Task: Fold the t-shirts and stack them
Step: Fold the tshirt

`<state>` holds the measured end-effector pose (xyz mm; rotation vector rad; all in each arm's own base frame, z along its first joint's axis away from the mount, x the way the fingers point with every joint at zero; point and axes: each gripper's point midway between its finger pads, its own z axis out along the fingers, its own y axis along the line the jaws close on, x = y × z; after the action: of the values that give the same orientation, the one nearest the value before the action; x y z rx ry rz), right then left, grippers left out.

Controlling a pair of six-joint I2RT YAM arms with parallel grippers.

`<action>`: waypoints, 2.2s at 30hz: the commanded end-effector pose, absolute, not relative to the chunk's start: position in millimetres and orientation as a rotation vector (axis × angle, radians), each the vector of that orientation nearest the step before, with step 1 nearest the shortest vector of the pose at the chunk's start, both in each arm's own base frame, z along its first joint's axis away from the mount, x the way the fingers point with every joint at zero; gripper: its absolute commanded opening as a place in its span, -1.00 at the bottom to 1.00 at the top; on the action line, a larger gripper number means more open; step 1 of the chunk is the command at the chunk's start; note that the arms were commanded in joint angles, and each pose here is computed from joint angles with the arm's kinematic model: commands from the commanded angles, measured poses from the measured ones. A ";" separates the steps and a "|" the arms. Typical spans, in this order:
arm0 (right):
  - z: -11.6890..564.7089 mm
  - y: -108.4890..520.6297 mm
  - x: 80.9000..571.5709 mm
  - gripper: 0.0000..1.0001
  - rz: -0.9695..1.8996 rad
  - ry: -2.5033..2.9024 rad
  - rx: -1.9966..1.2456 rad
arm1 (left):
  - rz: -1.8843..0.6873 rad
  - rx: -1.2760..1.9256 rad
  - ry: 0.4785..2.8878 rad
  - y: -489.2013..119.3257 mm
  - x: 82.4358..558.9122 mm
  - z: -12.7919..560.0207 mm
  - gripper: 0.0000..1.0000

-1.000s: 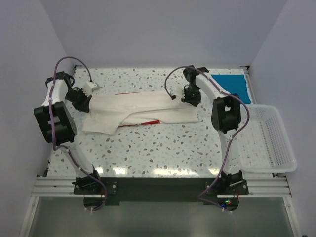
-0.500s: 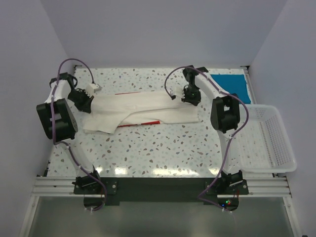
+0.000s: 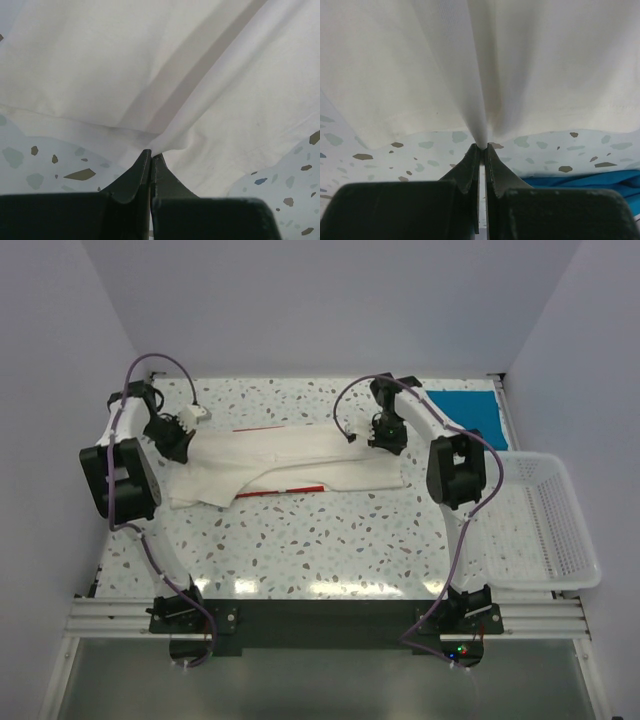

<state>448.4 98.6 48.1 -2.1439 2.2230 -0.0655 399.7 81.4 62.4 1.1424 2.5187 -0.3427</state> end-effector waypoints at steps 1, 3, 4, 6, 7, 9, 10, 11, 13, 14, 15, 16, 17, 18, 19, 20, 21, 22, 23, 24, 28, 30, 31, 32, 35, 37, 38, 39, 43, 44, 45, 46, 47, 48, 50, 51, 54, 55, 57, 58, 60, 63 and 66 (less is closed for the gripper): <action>52.4 88.3 448.0 -1.00 -0.118 2.233 -2.168 | -0.269 1.159 2.479 85.2 418.9 69.7 -1.00; 52.0 88.7 448.2 -1.00 -0.117 2.231 -2.167 | -0.262 1.153 2.478 86.1 421.4 68.4 -1.00; 52.0 88.0 448.4 -1.00 -0.117 2.233 -2.165 | -0.264 1.155 2.476 84.9 423.0 67.3 -1.00; 51.1 88.1 447.7 -1.00 -0.113 2.238 -2.161 | -0.267 1.157 2.476 82.6 424.7 66.1 -1.00; 50.7 89.0 448.2 -1.00 -0.115 2.236 -2.159 | -0.270 1.153 2.476 81.4 426.8 64.8 -1.00; 51.9 88.8 448.3 -0.88 -0.121 2.256 -2.134 | -0.288 1.119 2.494 80.7 426.5 65.3 -0.86; 53.4 88.1 448.1 -0.77 -0.121 2.269 -2.120 | -0.286 1.099 2.493 82.6 429.9 69.9 -0.75; 57.7 87.2 446.4 -0.66 -0.115 2.302 -2.084 | -0.299 1.075 2.500 84.6 428.7 73.4 -0.63; 65.7 83.5 446.9 -0.23 -0.087 2.349 -1.990 | -0.354 0.984 2.497 92.0 425.1 88.6 -0.35; 76.5 83.7 445.5 -0.16 -0.075 2.388 -1.908 | -0.362 0.941 2.492 96.3 423.8 97.4 -0.28; 81.9 82.4 444.2 -0.11 -0.063 2.415 -1.855 | -0.420 0.882 2.496 96.1 417.2 103.7 -0.19; 86.0 79.9 442.5 -0.06 -0.026 2.448 -1.785 | -0.425 0.819 2.496 110.4 411.8 113.5 -0.17; 95.2 79.4 435.7 -0.06 0.007 2.510 -1.681 | -0.452 0.786 2.503 113.1 405.1 117.0 -0.14; 99.0 80.1 432.8 -0.06 0.032 2.543 -1.612 | -0.496 0.749 2.510 112.9 396.0 121.0 -0.10; 100.7 79.6 429.6 -0.06 0.095 2.583 -1.517 | -0.522 0.685 2.527 123.0 384.4 119.2 -0.09; 103.4 80.4 421.9 -0.07 0.142 2.665 -1.373 | -0.548 0.648 2.512 123.3 377.1 125.8 -0.08; 104.2 80.4 417.4 -0.09 0.180 2.708 -1.290 | -0.572 0.623 2.524 124.9 367.4 124.8 -0.07; 103.5 80.9 413.6 -0.10 0.262 2.746 -1.189 | -0.591 0.582 2.546 126.7 351.1 121.3 -0.07; 99.3 81.9 402.9 -0.13 0.320 2.830 -1.062 | -0.603 0.563 2.556 126.2 342.9 117.7 -0.07; 99.2 82.8 398.4 -0.14 0.360 2.858 -0.996 | -0.595 0.554 2.554 127.8 338.3 114.1 -0.07; 87.7 88.2 382.8 -0.16 0.509 2.931 -0.778 | -0.642 0.492 2.596 116.7 307.1 91.7 -0.06; 80.4 88.9 378.2 -0.17 0.531 2.947 -0.752 | -0.668 0.457 2.607 110.9 301.1 82.7 -0.06; 74.6 89.7 377.5 -0.19 0.530 2.957 -0.731 | -0.678 0.448 2.610 109.4 299.4 80.1 -0.06; 72.4 89.9 378.0 -0.20 0.531 2.960 -0.726 | -0.683 0.443 2.610 108.0 298.3 78.4 -0.06; 68.1 92.2 385.7 -0.21 0.528 2.954 -0.681 | -0.675 0.414 2.618 107.5 298.2 72.7 -0.04; 66.6 95.4 388.0 -0.21 0.550 2.949 -0.669 | -0.679 0.397 2.623 107.2 297.2 69.4 -0.03; 63.2 96.4 388.3 -0.21 0.561 2.959 -0.659 | -0.680 0.396 2.629 107.1 295.8 67.3 -0.03; 60.9 97.7 387.4 -0.21 0.575 2.965 -0.656 | -0.693 0.390 2.636 105.7 293.8 64.8 -0.03; 54.0 99.7 384.9 -0.20 0.603 2.983 -0.652 | -0.720 0.385 2.643 103.6 291.9 60.3 -0.01; 52.4 100.0 384.2 -0.20 0.603 2.988 -0.654 | -0.723 0.387 2.646 103.1 291.4 59.0 0.00; 50.2 99.1 384.0 -0.20 0.602 2.993 -0.652 | -0.725 0.386 2.649 103.3 291.4 57.6 0.00; 48.6 98.7 382.8 -0.20 0.602 2.999 -0.653 | -0.733 0.385 2.655 103.1 290.5 55.0 0.00; 46.0 98.2 381.0 -0.20 0.602 3.007 -0.653 | -0.737 0.384 2.658 103.0 289.9 54.1 0.00; 44.1 98.1 380.3 -0.19 0.604 3.012 -0.652 | -0.722 0.385 2.664 105.0 290.4 51.5 0.00; 40.8 98.7 377.0 -0.19 0.617 3.022 -0.653 | -0.710 0.377 2.666 107.3 291.9 48.9 0.00; 39.8 98.6 376.1 -0.20 0.619 3.025 -0.652 | -0.710 0.382 2.664 106.7 294.0 48.2 0.01; 38.1 100.0 374.5 -0.21 0.635 3.027 -0.650 | -0.719 0.386 2.676 104.8 297.3 41.5 0.00; 37.5 100.0 374.3 -0.23 0.635 3.029 -0.650 | -0.722 0.389 2.680 104.0 298.3 38.5 0.00; 36.8 99.9 374.6 -0.25 0.635 3.028 -0.652 | -0.705 0.401 2.679 103.3 303.7 36.4 -0.02; 36.8 99.8 373.9 -0.26 0.637 3.032 -0.654 | -0.712 0.406 2.682 101.7 304.8 33.9 -0.02; 36.3 100.1 373.3 -0.35 0.643 3.033 -0.658 | -0.725 0.411 2.676 98.5 309.1 33.4 -0.04; 35.4 99.5 371.8 -0.38 0.648 3.039 -0.659 | -0.735 0.422 2.670 94.6 313.9 32.8 -0.07; 34.9 99.2 371.8 -0.41 0.651 3.040 -0.656 | -0.751 0.432 2.668 91.5 315.2 31.4 -0.16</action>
<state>372.0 94.4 33.6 -0.6732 3.0493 0.5947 299.3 91.4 27.7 0.4286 2.7151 -0.7575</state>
